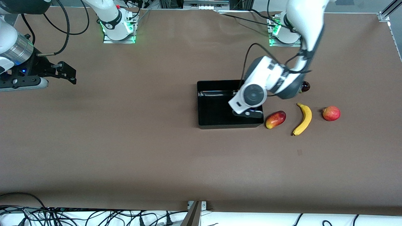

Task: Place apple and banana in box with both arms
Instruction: 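Carry the red apple into the black box and open the left gripper, then move the left gripper over the yellow banana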

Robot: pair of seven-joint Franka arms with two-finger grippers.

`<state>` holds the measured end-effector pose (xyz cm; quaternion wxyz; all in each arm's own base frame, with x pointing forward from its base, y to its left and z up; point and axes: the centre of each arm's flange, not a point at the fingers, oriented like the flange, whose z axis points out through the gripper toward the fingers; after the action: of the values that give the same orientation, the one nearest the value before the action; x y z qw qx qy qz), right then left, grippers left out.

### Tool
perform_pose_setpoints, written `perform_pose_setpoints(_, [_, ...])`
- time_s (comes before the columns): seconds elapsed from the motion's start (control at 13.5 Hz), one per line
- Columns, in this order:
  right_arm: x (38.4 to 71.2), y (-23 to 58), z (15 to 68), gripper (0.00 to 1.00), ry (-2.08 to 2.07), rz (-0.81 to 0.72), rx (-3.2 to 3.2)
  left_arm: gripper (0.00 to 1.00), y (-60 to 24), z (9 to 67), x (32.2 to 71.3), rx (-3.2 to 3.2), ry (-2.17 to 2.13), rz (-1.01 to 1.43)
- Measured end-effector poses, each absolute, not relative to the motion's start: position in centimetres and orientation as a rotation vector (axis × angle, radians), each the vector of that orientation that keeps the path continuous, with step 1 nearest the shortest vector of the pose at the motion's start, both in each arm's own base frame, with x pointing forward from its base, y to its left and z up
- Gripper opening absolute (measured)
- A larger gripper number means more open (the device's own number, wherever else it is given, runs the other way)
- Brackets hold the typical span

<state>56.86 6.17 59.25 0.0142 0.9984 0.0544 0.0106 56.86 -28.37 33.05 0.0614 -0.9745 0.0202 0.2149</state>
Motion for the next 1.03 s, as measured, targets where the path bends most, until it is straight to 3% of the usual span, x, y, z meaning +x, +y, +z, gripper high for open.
perform_pose_setpoints(0.15, [57.2,6.2,59.4,1.00,0.169,0.043,3.108,1.00,-20.8,37.1,60.2,-2.934,0.097,0.640])
perform_pose_setpoints(0.3, [57.3,6.2,59.5,1.00,0.168,0.047,3.107,1.00,-14.1,36.6,62.2,-2.892,0.254,0.652])
perform_pose_setpoints(0.67, [57.4,6.1,59.7,1.00,0.164,0.064,3.107,1.00,-3.5,28.2,65.9,-2.934,0.713,0.512])
perform_pose_setpoints(0.89, [57.4,6.1,59.7,1.00,0.164,0.065,3.107,1.00,-1.1,21.9,64.7,-2.950,0.822,0.424])
perform_pose_setpoints(0.96, [57.4,6.1,59.7,1.00,0.164,0.065,3.107,0.93,-1.3,20.8,64.0,-2.950,0.836,0.437])
perform_pose_setpoints(1.03, [57.4,6.1,59.7,1.00,0.164,0.065,3.107,0.93,-1.5,19.9,63.5,-2.950,0.845,0.458])
